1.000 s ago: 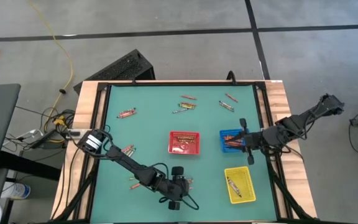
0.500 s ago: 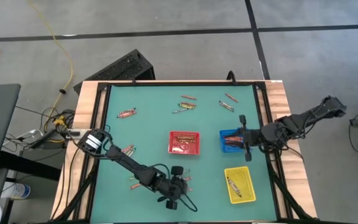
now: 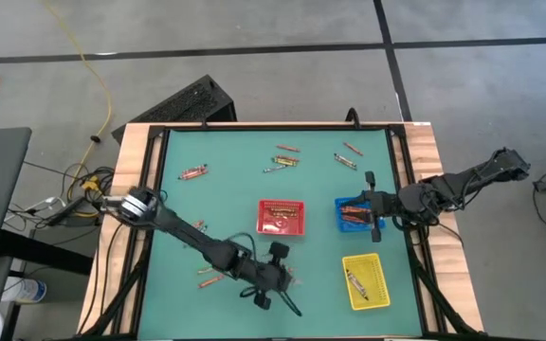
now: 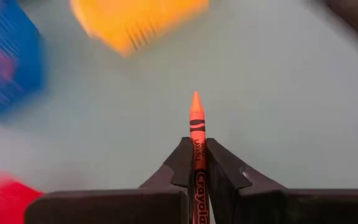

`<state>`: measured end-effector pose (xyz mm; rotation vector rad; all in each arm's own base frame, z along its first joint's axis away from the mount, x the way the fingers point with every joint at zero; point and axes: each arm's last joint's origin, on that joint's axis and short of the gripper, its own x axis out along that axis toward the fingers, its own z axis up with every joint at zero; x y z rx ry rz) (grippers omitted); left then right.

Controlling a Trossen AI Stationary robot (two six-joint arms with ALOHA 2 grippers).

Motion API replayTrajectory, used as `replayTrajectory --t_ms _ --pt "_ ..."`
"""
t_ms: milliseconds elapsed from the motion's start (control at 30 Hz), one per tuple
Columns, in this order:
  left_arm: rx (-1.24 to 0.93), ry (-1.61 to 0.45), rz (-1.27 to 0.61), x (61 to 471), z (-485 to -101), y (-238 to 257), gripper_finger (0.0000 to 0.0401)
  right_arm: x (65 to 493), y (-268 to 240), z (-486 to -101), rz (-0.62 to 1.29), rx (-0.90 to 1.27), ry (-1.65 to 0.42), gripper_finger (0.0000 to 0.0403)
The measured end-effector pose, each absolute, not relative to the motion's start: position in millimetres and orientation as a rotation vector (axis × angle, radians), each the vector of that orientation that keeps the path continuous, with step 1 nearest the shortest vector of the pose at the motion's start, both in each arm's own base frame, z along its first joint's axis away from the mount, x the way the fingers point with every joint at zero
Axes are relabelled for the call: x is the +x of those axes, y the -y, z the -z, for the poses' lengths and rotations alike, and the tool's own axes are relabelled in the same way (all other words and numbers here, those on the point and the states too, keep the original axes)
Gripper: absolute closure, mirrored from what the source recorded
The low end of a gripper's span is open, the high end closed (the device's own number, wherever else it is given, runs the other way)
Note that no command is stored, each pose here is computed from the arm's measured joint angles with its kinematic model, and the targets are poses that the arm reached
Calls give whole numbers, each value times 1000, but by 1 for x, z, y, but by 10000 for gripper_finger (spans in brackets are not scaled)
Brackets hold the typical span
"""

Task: Sort crayons
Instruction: Put the orange crayon into the blue basket

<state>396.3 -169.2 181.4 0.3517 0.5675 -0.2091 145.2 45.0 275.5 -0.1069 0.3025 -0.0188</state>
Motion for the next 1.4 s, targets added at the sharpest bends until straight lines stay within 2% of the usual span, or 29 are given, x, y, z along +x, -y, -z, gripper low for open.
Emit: replayTrajectory --t_ms 100,267,400,600,933,1100,1400 --pt "374 -474 169 403 -208 147 391 143 -47 -271 -2 -55 -349 306" --pt "271 -381 118 423 -220 92 392 138 -57 -269 -64 -11 -369 306" --pt "143 -330 78 439 -210 48 392 134 -66 -271 -128 -52 -344 306" --pt "33 -229 66 471 -200 5 392 126 -73 -272 -128 -141 -324 306" --pt "7 -207 174 538 -195 -33 392 107 -72 -276 -188 -172 -300 306" --pt "-6 -220 238 567 -182 -39 392 101 -68 -279 -138 -173 -273 306" --pt "3 -234 166 580 -183 -44 390 100 -66 -280 -104 -151 -262 306"
